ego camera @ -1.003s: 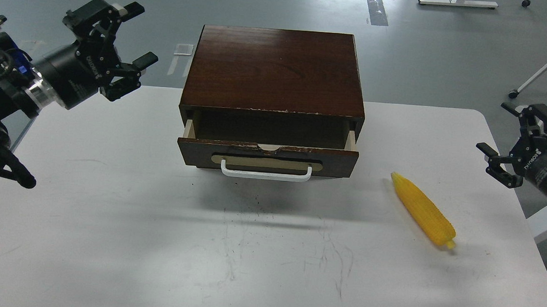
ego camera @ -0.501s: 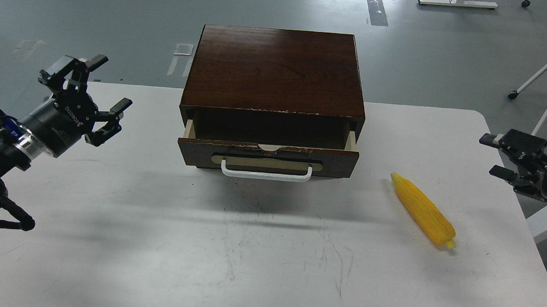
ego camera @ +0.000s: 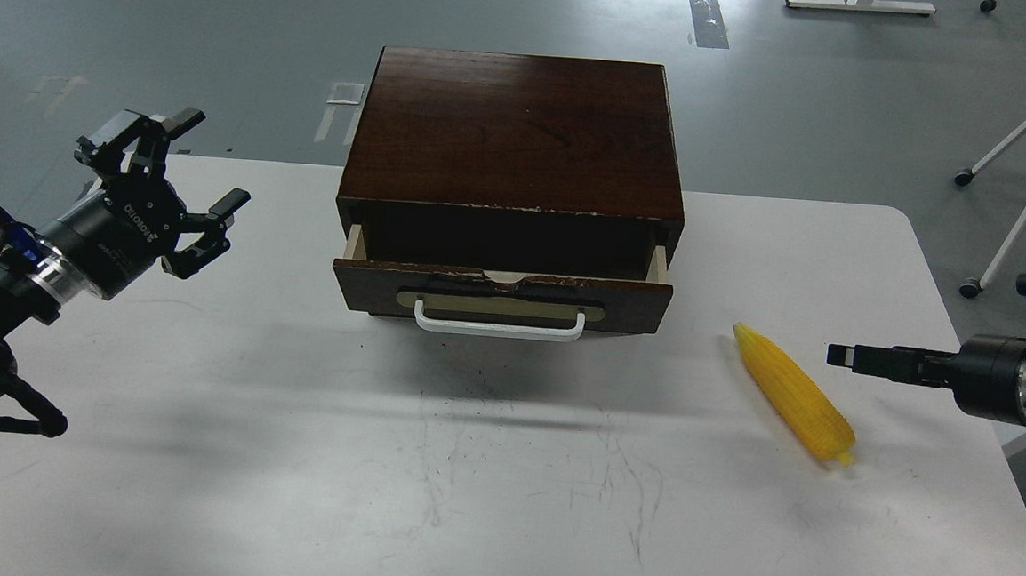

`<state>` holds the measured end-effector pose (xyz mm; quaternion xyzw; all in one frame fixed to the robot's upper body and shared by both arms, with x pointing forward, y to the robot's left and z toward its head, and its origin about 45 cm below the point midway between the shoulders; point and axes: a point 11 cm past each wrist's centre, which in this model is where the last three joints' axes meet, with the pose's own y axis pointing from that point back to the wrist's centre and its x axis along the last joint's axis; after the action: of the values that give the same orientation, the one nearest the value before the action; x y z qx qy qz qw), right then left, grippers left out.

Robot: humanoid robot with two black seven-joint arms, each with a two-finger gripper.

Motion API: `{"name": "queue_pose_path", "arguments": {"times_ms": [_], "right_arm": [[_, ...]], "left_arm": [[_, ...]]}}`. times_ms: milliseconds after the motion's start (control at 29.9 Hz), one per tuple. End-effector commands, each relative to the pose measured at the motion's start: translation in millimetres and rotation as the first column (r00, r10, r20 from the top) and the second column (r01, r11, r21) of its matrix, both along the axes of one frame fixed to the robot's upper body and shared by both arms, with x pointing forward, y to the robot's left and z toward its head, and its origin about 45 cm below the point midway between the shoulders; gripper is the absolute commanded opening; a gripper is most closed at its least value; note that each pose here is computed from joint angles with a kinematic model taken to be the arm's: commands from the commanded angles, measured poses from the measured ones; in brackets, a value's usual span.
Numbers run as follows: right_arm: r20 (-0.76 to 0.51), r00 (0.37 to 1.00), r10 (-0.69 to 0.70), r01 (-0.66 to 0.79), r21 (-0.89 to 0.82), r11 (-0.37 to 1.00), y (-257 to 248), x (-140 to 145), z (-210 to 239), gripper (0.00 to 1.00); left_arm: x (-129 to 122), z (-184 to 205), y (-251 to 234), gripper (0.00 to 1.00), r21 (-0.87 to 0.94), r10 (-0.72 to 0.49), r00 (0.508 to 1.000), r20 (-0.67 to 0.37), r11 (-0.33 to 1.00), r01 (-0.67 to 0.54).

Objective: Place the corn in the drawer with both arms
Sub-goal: 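Reach the right gripper to the yellow corn cob and grasp it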

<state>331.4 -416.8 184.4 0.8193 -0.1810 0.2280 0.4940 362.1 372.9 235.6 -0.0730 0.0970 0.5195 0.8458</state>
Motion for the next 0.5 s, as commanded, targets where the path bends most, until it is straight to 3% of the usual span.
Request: {"name": "queue_pose_path", "arguments": {"times_ms": [0,334,468], "right_arm": [[-0.025,0.999,0.035,-0.035,0.006,0.999,16,1,-15,1.0],[-0.029,0.994,0.108,-0.109,-0.059,0.992,36,14,-39,0.99],[-0.042,0.992,0.123,-0.125,-0.074,0.989,37,11,-42,0.94]], "left_arm": [[0,1,-2,0.99,-0.002,-0.006,1.0,0.002,1.0,0.006],[0,1,-2,0.99,-0.002,-0.007,1.0,0.003,1.0,0.007],[0,0,-3,0.99,-0.003,-0.007,1.0,0.002,1.0,0.007]]}}
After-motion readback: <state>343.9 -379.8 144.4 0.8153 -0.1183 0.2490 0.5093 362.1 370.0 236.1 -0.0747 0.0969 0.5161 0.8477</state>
